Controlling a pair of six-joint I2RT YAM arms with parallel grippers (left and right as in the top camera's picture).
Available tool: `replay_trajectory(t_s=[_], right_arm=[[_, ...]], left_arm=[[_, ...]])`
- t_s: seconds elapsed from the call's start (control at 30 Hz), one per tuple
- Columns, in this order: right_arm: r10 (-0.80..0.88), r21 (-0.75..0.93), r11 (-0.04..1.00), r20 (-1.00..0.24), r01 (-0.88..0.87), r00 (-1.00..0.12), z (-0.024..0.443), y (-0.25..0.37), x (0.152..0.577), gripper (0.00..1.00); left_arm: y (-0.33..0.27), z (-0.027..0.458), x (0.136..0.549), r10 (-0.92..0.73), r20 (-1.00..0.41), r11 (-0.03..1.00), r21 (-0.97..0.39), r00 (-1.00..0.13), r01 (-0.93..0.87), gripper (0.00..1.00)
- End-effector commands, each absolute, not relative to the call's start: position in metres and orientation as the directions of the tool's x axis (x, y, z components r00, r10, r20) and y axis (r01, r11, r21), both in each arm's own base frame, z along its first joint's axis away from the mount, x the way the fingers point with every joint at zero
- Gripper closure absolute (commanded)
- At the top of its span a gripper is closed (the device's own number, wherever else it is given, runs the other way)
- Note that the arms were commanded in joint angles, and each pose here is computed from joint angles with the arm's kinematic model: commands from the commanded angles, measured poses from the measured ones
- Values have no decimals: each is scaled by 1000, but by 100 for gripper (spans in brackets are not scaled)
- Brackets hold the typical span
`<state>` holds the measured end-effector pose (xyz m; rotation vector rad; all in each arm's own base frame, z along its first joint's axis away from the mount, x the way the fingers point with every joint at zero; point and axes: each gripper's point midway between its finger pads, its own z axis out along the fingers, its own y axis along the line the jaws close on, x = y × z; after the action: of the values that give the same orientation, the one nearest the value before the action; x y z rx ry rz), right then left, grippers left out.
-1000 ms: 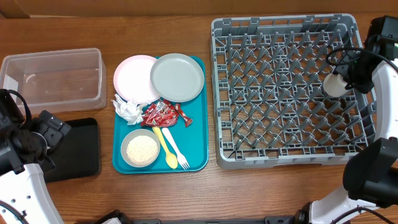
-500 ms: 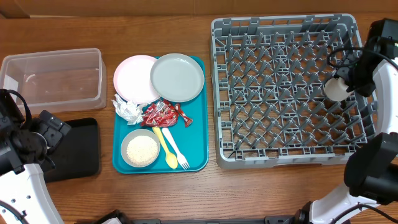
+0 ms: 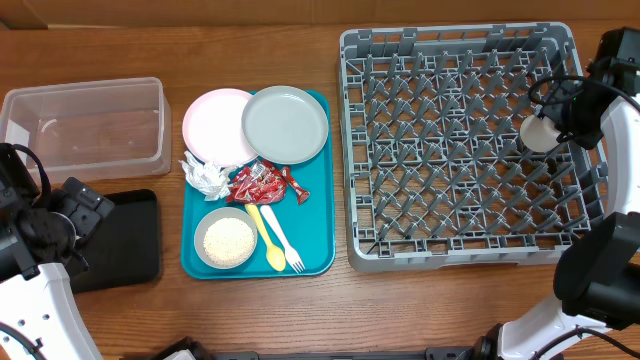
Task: Sort waste into correct bins and load items into the dishwasher rack
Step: 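Carry the white cup to the rack's right side and lower it, then release the cup upright in the rack and lift the right gripper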
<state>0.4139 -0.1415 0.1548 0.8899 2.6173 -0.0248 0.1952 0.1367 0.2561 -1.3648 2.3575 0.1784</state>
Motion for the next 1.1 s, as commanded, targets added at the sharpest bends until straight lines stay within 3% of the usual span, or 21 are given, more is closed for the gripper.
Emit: replay_trajectory(t_s=[0.0, 0.27, 0.47, 0.5, 0.53, 0.57, 0.6, 0.63, 0.8, 1.07], right_arm=[[588, 94, 800, -314, 592, -745, 134, -140, 406, 9], [587, 119, 802, -335, 585, -737, 161, -139, 411, 9], [584, 193, 811, -334, 553, -740, 194, -124, 413, 19], [590, 197, 806, -335, 558, -735, 201, -122, 410, 26], [616, 198, 787, -306, 584, -726, 200, -120, 403, 46], [637, 197, 771, -278, 606, -719, 197, -118, 397, 56], [645, 191, 764, -242, 617, -725, 191, -115, 391, 78], [646, 193, 763, -211, 617, -733, 186, -111, 386, 86], [635, 169, 768, -79, 617, -768, 142, -90, 365, 94], [589, 226, 797, -82, 560, -804, 101, -71, 373, 96]], left_arm=[[138, 261, 197, -811, -415, 495, -111, -413, -861, 0], [138, 261, 197, -811, -415, 495, -112, -412, -862, 0], [138, 261, 197, -811, -415, 495, -111, -413, -861, 0], [138, 261, 197, -811, -415, 496, -112, -413, -861, 0], [138, 261, 197, -811, -415, 495, -111, -413, -861, 0], [138, 261, 197, -811, -415, 495, -112, -412, -862, 0], [138, 261, 197, -811, -415, 495, -111, -413, -861, 0], [138, 261, 197, -811, -415, 495, -111, -413, -861, 0], [138, 261, 197, -811, -415, 495, -112, -412, -862, 0], [138, 261, 197, -811, -415, 495, -112, -412, -862, 0]])
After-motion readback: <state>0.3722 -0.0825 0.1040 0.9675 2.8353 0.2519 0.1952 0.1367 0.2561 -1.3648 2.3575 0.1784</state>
